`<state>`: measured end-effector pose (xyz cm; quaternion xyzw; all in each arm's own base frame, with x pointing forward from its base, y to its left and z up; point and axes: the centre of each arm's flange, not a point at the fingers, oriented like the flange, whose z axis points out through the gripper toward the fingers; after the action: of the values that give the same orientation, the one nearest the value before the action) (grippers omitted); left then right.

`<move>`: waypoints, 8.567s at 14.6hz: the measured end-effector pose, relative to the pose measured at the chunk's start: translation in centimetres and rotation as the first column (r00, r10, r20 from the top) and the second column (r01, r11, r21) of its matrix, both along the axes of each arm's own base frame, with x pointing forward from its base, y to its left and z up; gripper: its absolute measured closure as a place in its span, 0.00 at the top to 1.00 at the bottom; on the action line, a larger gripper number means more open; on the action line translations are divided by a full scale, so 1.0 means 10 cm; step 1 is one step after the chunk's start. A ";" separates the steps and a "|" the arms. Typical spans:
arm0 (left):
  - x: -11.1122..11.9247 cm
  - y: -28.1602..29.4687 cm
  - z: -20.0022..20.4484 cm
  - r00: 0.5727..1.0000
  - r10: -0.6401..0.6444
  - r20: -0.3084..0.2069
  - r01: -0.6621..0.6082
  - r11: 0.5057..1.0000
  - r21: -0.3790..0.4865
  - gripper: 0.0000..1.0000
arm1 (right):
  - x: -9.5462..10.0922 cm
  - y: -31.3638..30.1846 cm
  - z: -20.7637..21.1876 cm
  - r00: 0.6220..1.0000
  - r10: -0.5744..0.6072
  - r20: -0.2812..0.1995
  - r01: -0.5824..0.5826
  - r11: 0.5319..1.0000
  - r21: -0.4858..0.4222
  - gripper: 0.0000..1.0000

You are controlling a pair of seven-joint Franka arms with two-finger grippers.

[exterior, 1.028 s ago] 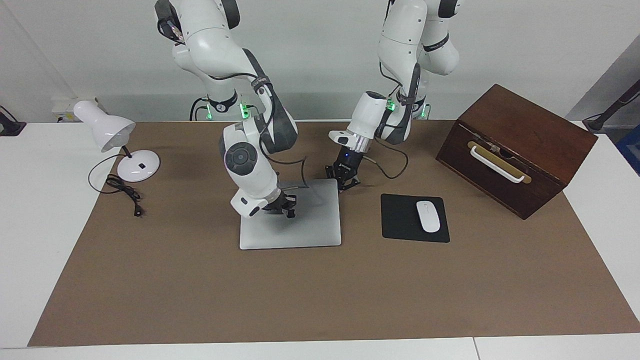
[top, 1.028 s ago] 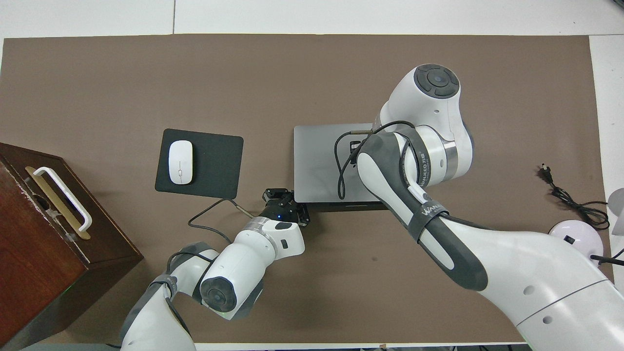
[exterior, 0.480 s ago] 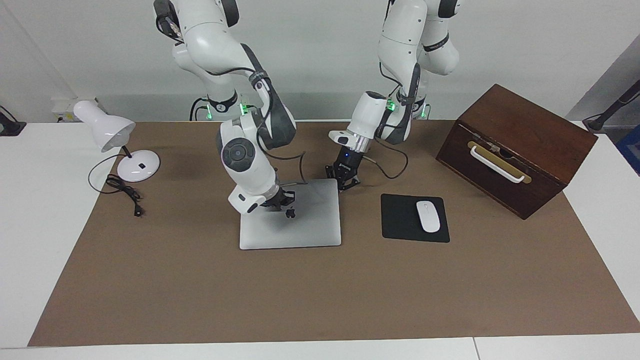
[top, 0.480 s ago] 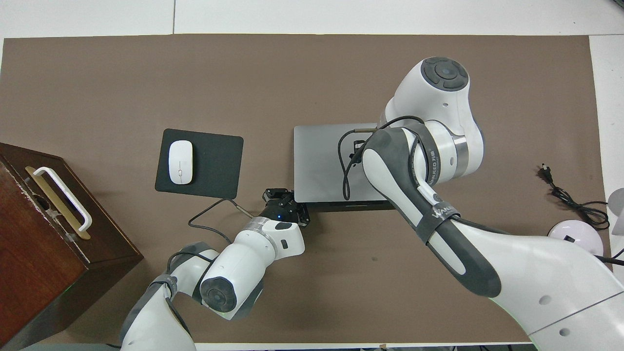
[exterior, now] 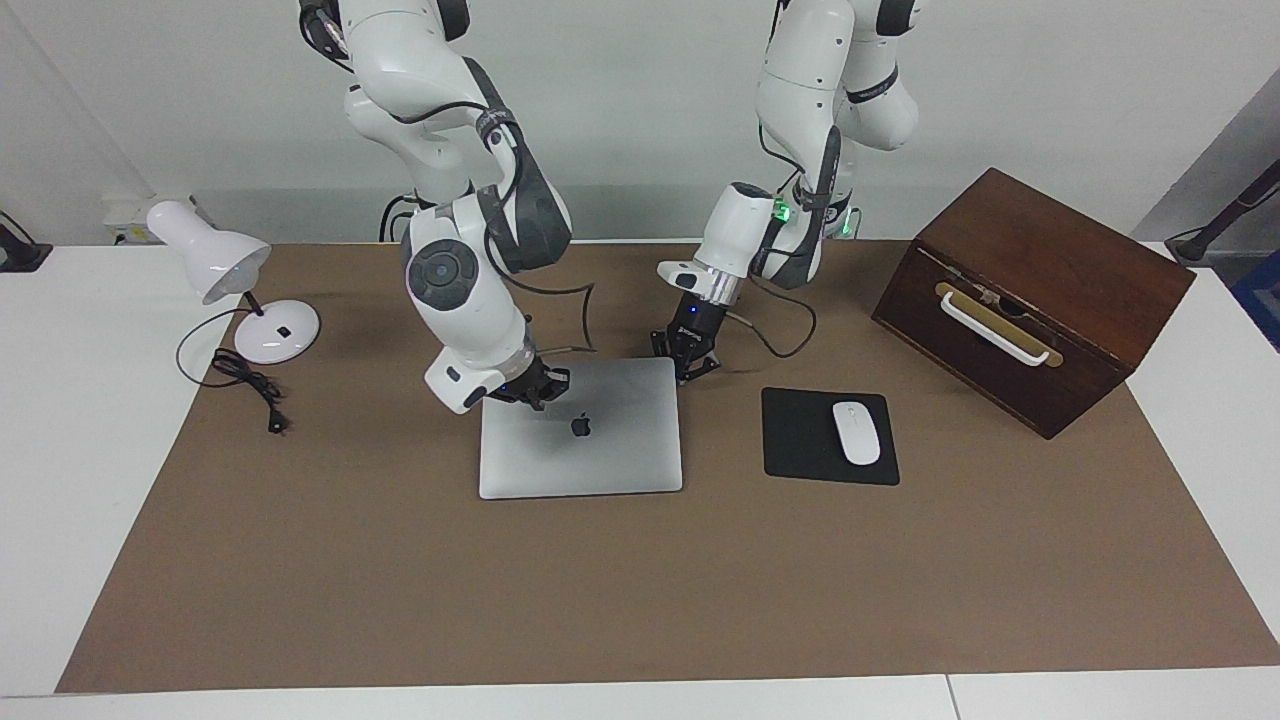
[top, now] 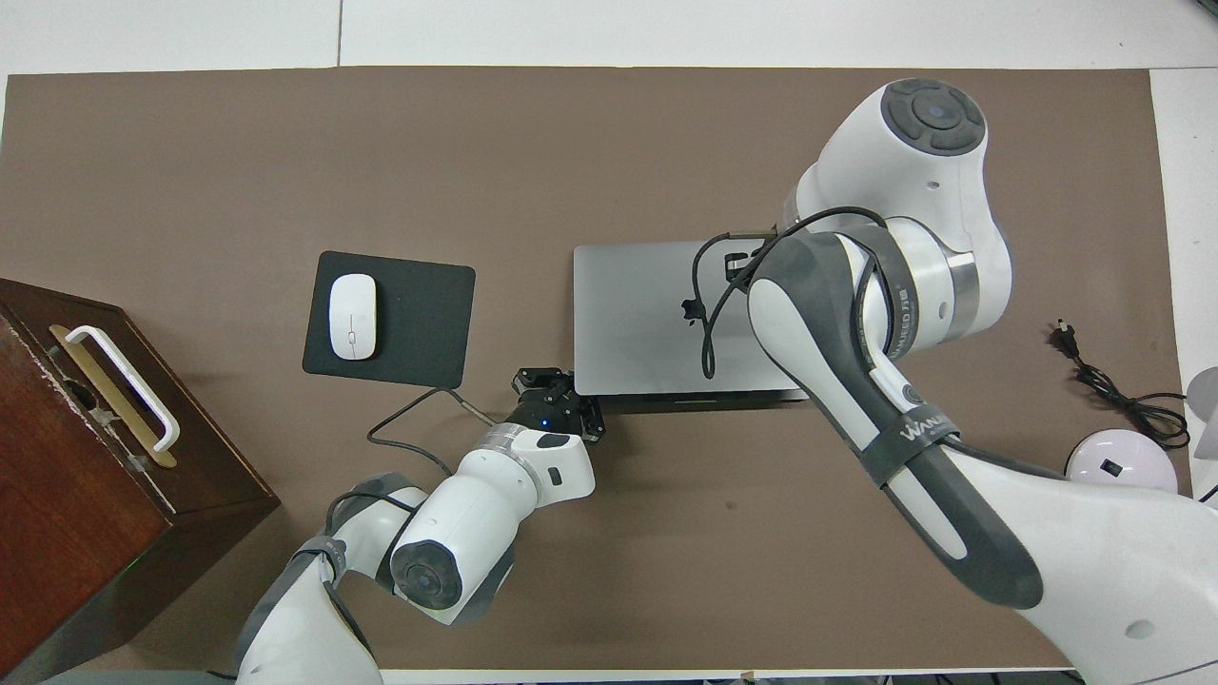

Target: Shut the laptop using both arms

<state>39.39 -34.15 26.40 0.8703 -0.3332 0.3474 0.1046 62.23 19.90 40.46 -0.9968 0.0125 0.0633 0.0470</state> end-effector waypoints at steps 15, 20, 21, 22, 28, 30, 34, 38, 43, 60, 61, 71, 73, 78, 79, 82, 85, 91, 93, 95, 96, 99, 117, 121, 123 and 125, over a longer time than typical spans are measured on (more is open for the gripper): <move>0.02 0.05 0.08 0.985 0.134 -0.109 -0.139 0.989 -0.044 0.01 | -0.36 -1.81 1.88 0.975 0.124 0.184 -0.112 0.991 -0.073 0.60; 0.03 0.07 0.54 0.969 0.149 -0.196 -0.158 0.987 -0.034 0.01 | -0.54 -2.08 2.10 0.980 0.081 0.183 -0.068 0.995 -0.076 1.00; 0.02 0.08 0.64 0.965 0.149 -0.217 -0.159 0.987 -0.028 0.01 | -0.56 -2.14 2.11 0.982 0.069 0.175 -0.056 0.996 -0.075 1.00; 0.01 0.12 0.75 0.957 0.152 -0.247 -0.161 0.987 -0.015 0.01 | -0.57 -2.21 2.10 0.984 0.056 0.169 -0.044 0.996 -0.074 1.00; 0.05 0.59 1.69 0.897 0.189 -0.400 -0.190 0.981 0.037 0.01 | -0.59 -2.28 2.09 0.986 0.038 0.165 -0.026 0.997 -0.074 1.00; 0.11 0.79 2.13 0.867 0.205 -0.455 -0.200 0.978 0.061 0.01 | -0.60 -2.28 2.09 0.986 0.038 0.165 -0.026 0.997 -0.074 1.00; 0.19 1.23 2.86 0.823 0.250 -0.510 -0.216 0.968 0.126 0.01 | -0.60 -2.28 2.09 0.986 0.038 0.165 -0.026 0.997 -0.074 1.00; 0.30 1.61 3.23 0.793 0.319 -0.519 -0.237 0.947 0.218 0.01 | -0.60 -2.28 2.09 0.986 0.038 0.164 -0.026 0.997 -0.074 1.00; 0.47 2.50 3.58 0.784 0.359 -0.507 -0.238 0.927 0.289 0.01 | -0.60 -2.27 2.08 0.986 0.040 0.162 -0.028 0.997 -0.074 1.00; 1.19 3.71 3.73 0.714 0.513 -0.476 -0.413 0.858 0.305 1.00 | -0.60 -2.30 2.03 0.987 0.035 0.158 -0.024 0.997 -0.073 1.00; 1.23 3.70 3.69 0.710 0.513 -0.482 -0.411 0.858 0.309 1.00 | -0.60 -2.32 2.03 0.987 0.032 0.158 -0.021 0.997 -0.073 1.00; 1.30 3.62 3.55 0.679 0.534 -0.503 -0.429 0.845 0.319 1.00 | -0.60 -2.37 2.03 0.987 0.022 0.159 -0.010 0.997 -0.073 1.00; 1.30 3.62 3.56 0.680 0.534 -0.503 -0.428 0.846 0.319 1.00 | -0.60 -2.37 2.03 0.987 0.022 0.158 -0.010 0.997 -0.073 1.00; 1.30 3.61 3.56 0.640 0.575 -0.509 -0.484 0.817 0.314 1.00 | -0.60 -2.38 2.02 0.987 0.022 0.158 -0.010 0.997 -0.073 1.00; 1.30 3.60 3.56 0.617 0.597 -0.513 -0.514 0.799 0.312 1.00 | -0.60 -2.38 2.02 0.987 0.021 0.158 -0.010 0.997 -0.073 1.00; 1.30 3.56 3.56 0.593 0.617 -0.517 -0.541 0.781 0.311 1.00 | -0.60 -2.38 2.03 0.987 0.021 0.159 -0.009 0.997 -0.073 1.00; 1.29 3.53 3.53 0.591 0.615 -0.522 -0.537 0.783 0.315 1.00 | -0.61 -2.38 2.03 0.987 0.021 0.159 -0.009 0.997 -0.073 1.00; 1.28 3.54 3.50 0.589 0.620 -0.518 -0.533 0.780 0.328 1.00 | -0.61 -2.38 2.03 0.987 0.021 0.158 -0.010 0.997 -0.073 1.00; 1.28 3.54 3.52 0.591 0.622 -0.513 -0.534 0.779 0.330 1.00 | -0.62 -2.37 2.01 0.988 0.022 0.155 -0.011 0.997 -0.073 1.00; 1.27 3.54 3.56 0.593 0.622 -0.512 -0.533 0.779 0.329 1.00 | -0.64 -2.37 1.99 0.989 0.022 0.149 -0.011 0.997 -0.073 1.00; 1.26 3.53 3.59 0.592 0.621 -0.513 -0.532 0.780 0.331 1.00 | -0.65 -2.37 1.98 0.989 0.022 0.147 -0.011 0.997 -0.073 1.00; 1.25 3.53 3.62 0.588 0.621 -0.519 -0.527 0.780 0.337 1.00 | -0.70 -2.37 1.96 0.990 0.022 0.139 -0.012 0.997 -0.072 1.00; 1.13 3.53 3.53 0.531 0.618 -0.579 -0.486 0.783 0.389 1.00 | -1.02 -2.17 1.78 0.997 0.079 0.027 -0.077 0.995 -0.061 1.00; 1.13 3.54 3.53 0.530 0.619 -0.580 -0.486 0.782 0.390 1.00 | -0.97 -2.18 1.83 0.994 0.076 0.082 -0.070 0.995 -0.068 1.00; 1.13 3.54 3.53 0.531 0.619 -0.579 -0.487 0.782 0.390 1.00 | -0.94 -2.21 1.86 0.991 0.070 0.113 -0.062 0.995 -0.072 1.00; 1.13 3.54 3.54 0.531 0.619 -0.579 -0.487 0.782 0.389 1.00 | -0.94 -2.24 1.86 0.991 0.065 0.119 -0.056 0.996 -0.072 1.00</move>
<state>50.71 1.25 61.77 0.9996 -0.0067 -0.0129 0.0240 52.88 -2.49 59.01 -0.9998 -0.0184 0.0036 0.0116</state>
